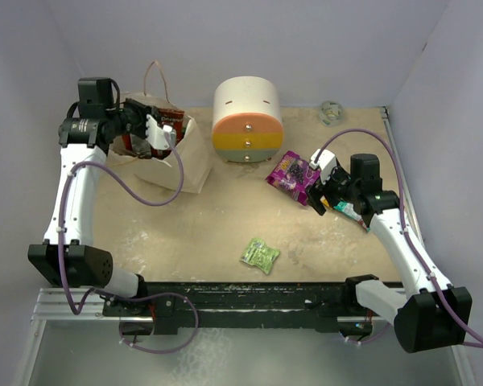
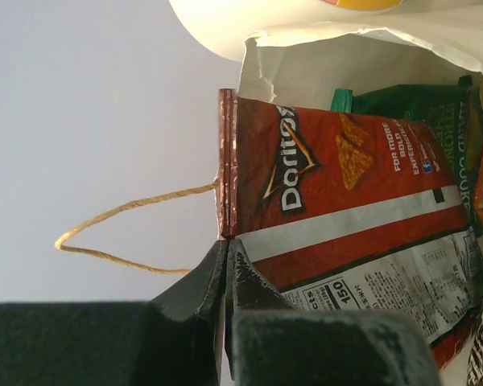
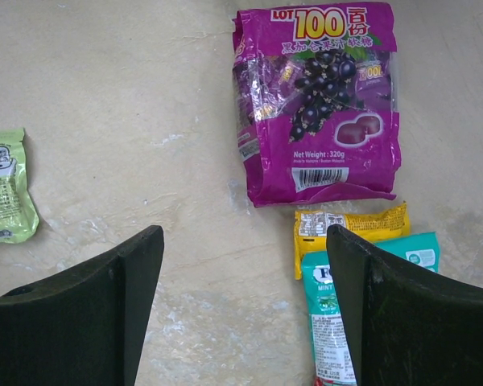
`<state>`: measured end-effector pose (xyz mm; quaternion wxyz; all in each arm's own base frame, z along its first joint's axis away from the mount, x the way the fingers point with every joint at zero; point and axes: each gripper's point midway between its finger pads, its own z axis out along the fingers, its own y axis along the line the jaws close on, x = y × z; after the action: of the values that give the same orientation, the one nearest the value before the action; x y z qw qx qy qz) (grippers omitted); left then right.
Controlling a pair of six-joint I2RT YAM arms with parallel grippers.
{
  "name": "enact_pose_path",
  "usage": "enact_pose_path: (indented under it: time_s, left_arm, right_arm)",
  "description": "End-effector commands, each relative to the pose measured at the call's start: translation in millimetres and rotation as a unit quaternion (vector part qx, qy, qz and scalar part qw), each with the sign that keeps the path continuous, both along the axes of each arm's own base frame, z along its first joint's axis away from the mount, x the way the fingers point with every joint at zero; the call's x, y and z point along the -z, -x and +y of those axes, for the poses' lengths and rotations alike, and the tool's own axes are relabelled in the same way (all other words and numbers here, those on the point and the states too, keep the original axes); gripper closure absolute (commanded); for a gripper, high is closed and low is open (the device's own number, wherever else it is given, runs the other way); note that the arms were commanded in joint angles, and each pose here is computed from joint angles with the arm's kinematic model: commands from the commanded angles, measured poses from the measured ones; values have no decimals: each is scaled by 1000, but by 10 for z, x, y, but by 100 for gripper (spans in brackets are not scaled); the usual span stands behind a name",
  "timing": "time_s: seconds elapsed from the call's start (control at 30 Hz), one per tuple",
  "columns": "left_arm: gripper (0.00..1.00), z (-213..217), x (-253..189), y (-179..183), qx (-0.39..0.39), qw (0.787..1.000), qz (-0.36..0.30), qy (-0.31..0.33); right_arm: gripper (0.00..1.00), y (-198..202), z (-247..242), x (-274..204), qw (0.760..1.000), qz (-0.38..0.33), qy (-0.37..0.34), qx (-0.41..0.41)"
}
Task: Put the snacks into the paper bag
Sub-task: Place the snack in the paper bag, then pick up the snack from the center of the board.
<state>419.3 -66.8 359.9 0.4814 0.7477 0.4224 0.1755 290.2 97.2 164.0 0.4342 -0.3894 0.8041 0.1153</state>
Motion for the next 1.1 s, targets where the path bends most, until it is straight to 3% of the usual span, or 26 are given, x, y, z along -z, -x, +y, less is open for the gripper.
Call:
enact_pose_path:
  time_s: [0.0,0.27,0.43,0.53,0.93,1.07]
  left_arm:
    - [92,60,-250,114,-21,999,-16,18]
    - [64,245,-41,142,-117,986,93,79]
    - [52,267,4,177,-160,969,144,121]
    - [45,260,-99,194,-184,958,150,162]
    - [0,226,-551,489,-269,885,150,350]
    - [1,230,-570,578,-291,858,156,394]
  right_arm:
    - [16,-45,-16,-8,1000,-11,9,0]
    - [16,-46,-12,0,1000,-10,8,-2]
    - [16,-42,-13,-6,1000,-11,8,-2]
    - [16,-43,-13,-6,1000,-11,8,-1]
    - [16,-94,-62,-41,1000,-14,12,20]
    - [16,-132,-116,-43,999,-16,21,35]
